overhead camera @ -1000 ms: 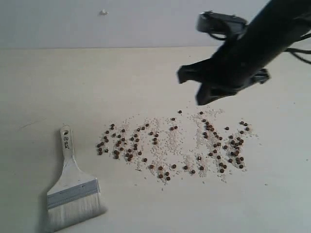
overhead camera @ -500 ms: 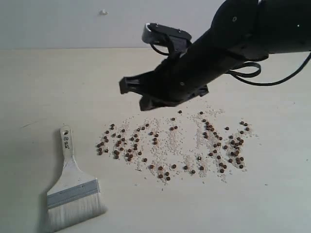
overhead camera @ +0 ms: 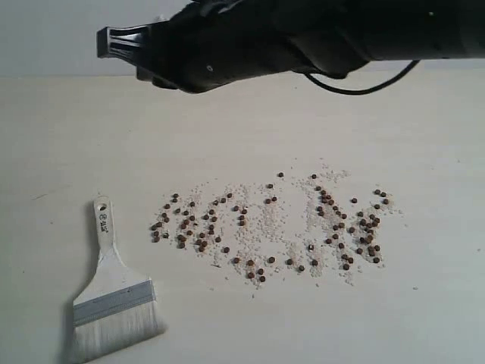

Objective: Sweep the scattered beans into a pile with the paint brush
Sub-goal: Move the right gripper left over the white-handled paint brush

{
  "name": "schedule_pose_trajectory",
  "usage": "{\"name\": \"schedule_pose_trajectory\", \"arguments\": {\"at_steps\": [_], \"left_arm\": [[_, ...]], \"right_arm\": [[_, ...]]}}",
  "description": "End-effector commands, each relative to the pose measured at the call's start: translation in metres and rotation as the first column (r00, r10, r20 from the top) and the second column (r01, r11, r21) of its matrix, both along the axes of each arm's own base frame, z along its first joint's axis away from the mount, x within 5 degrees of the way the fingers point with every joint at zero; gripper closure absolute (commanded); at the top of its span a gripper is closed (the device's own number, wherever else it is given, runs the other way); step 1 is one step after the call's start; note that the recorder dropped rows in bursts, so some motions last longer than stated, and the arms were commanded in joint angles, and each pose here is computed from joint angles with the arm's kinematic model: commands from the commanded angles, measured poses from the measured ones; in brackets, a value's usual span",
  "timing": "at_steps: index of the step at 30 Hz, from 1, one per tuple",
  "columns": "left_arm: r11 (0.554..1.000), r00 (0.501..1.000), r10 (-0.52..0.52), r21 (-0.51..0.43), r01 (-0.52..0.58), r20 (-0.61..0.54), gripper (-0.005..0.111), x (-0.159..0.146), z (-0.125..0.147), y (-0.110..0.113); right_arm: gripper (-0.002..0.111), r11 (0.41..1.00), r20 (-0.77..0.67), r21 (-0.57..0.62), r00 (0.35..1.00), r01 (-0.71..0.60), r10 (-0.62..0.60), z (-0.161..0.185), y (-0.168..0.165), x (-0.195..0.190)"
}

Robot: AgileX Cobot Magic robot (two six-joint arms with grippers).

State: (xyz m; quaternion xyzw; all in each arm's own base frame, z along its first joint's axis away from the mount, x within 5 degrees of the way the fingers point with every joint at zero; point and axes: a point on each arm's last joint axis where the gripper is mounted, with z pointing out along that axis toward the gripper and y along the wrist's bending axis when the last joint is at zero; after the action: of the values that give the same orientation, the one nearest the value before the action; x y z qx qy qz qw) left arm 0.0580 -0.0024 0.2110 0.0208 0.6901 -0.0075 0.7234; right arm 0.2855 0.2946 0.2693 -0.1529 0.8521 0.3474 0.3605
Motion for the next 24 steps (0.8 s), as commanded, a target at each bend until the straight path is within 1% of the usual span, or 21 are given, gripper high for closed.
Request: {"name": "schedule_pose_trajectory", "arguments": {"at_steps": [1, 3, 5, 7, 8, 10, 11, 13, 14, 17, 20, 24], "left_arm": [[1.0, 1.0, 0.0, -0.001, 0.0, -0.003, 0.103, 0.0, -0.001, 0.0], [1.0, 1.0, 0.0, -0.001, 0.0, -0.003, 0.103, 0.0, -0.001, 0.0], [1.0, 1.0, 0.0, -0.001, 0.0, -0.003, 0.103, 0.0, -0.001, 0.0], [1.0, 1.0, 0.0, -0.001, 0.0, -0.003, 0.103, 0.0, -0.001, 0.0], [1.0, 1.0, 0.0, -0.001, 0.0, -0.003, 0.103, 0.0, -0.001, 0.0], [1.0, 1.0, 0.0, -0.001, 0.0, -0.003, 0.103, 0.0, -0.001, 0.0], [1.0, 1.0, 0.0, -0.001, 0.0, -0.003, 0.103, 0.0, -0.001, 0.0], [1.0, 1.0, 0.0, -0.001, 0.0, -0.003, 0.103, 0.0, -0.001, 0.0], [1.0, 1.0, 0.0, -0.001, 0.0, -0.003, 0.103, 0.0, -0.001, 0.0], [1.0, 1.0, 0.0, -0.001, 0.0, -0.003, 0.103, 0.0, -0.001, 0.0], [1.0, 1.0, 0.0, -0.001, 0.0, -0.003, 0.103, 0.0, -0.001, 0.0], [1.0, 1.0, 0.0, -0.001, 0.0, -0.003, 0.103, 0.0, -0.001, 0.0]], "right_arm": [[0.096, 0.99, -0.111, -0.032, 0.985, -0.137, 0.133, -0.012, 0.024, 0.001], [0.096, 0.984, -0.165, -0.063, 0.974, -0.165, 0.152, -0.021, 0.036, 0.001], [0.096, 0.974, -0.184, -0.14, 0.971, -0.179, 0.152, -0.027, 0.044, 0.0], [0.096, 0.952, -0.171, -0.249, 0.976, -0.176, 0.136, -0.029, 0.046, 0.0], [0.096, 0.931, -0.166, -0.331, 0.98, -0.156, 0.105, -0.03, 0.046, -0.001], [0.096, 0.893, -0.161, -0.432, 0.985, -0.123, 0.058, -0.032, 0.044, -0.004], [0.095, 0.862, -0.166, -0.496, 0.986, -0.104, 0.024, -0.033, 0.042, -0.006], [0.09, 0.815, -0.194, -0.565, 0.981, -0.124, 0.014, -0.043, 0.043, -0.01], [0.086, 0.804, -0.212, -0.579, 0.977, -0.136, 0.013, -0.048, 0.045, -0.012], [0.072, 0.814, -0.253, -0.557, 0.967, -0.167, 0.025, -0.062, 0.055, -0.014], [0.066, 0.825, -0.308, -0.528, 0.951, -0.203, 0.037, -0.075, 0.066, -0.012], [0.061, 0.817, -0.37, -0.522, 0.928, -0.245, 0.042, -0.088, 0.082, -0.005]]}}
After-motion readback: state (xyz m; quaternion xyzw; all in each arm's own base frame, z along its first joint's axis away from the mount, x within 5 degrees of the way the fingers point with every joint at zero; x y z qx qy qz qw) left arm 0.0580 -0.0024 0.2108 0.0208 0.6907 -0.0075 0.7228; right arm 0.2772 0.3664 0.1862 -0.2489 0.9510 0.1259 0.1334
